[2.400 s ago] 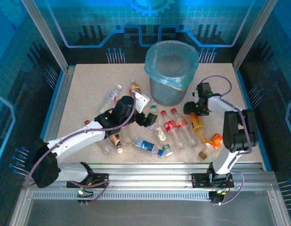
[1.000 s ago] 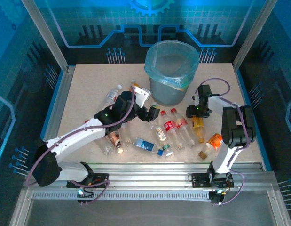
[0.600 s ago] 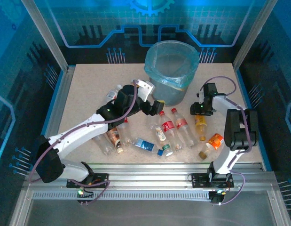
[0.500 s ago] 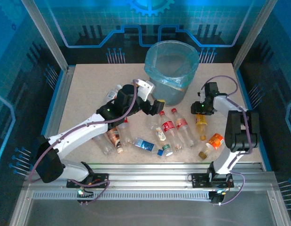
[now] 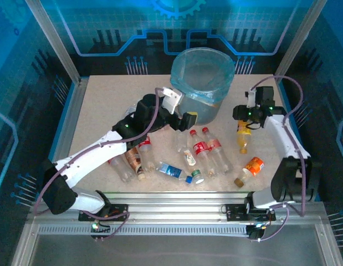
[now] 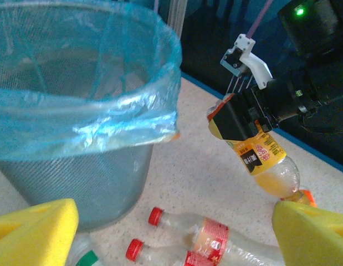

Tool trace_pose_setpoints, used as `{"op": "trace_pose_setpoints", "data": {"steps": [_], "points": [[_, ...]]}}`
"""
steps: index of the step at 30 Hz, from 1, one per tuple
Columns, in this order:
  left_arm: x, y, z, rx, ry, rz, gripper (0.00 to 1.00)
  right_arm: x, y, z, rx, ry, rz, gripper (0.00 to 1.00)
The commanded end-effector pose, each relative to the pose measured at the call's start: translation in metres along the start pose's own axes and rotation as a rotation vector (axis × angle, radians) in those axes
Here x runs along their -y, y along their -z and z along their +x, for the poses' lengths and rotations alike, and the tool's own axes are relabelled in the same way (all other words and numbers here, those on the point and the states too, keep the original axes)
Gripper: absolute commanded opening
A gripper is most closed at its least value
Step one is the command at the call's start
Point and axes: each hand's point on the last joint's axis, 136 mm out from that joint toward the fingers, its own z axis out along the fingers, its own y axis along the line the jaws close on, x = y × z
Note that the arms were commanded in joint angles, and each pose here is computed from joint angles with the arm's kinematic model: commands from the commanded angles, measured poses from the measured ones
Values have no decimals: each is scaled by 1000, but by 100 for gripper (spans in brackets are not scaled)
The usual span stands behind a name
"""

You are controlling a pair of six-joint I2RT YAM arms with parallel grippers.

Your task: Put the plastic bottles in the bin

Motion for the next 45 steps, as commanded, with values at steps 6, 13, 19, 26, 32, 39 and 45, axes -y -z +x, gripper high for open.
{"op": "trace_pose_setpoints", "data": {"steps": [6, 13, 19, 26, 32, 39, 45], "points": [[25, 11, -48, 103, -5, 108, 92, -36, 113, -61, 291, 71, 22, 47], [41, 35, -99, 202, -49, 155, 91, -87, 199, -86, 520, 175, -63, 47], [10, 56, -144, 262, -27, -59, 93, -160, 259, -115, 727, 274, -283, 48], [-28, 63, -142, 267, 70, -132, 94, -222, 263, -165, 857, 341, -389, 49], [-64, 50, -124, 256, 147, -125, 94, -263, 226, -219, 927, 356, -411, 48], [-101, 25, -141, 234, 196, -157, 93, -294, 146, -267, 886, 425, -328, 49], [-126, 8, -128, 207, 281, -181, 93, -299, 62, -259, 702, 455, -290, 51]]}}
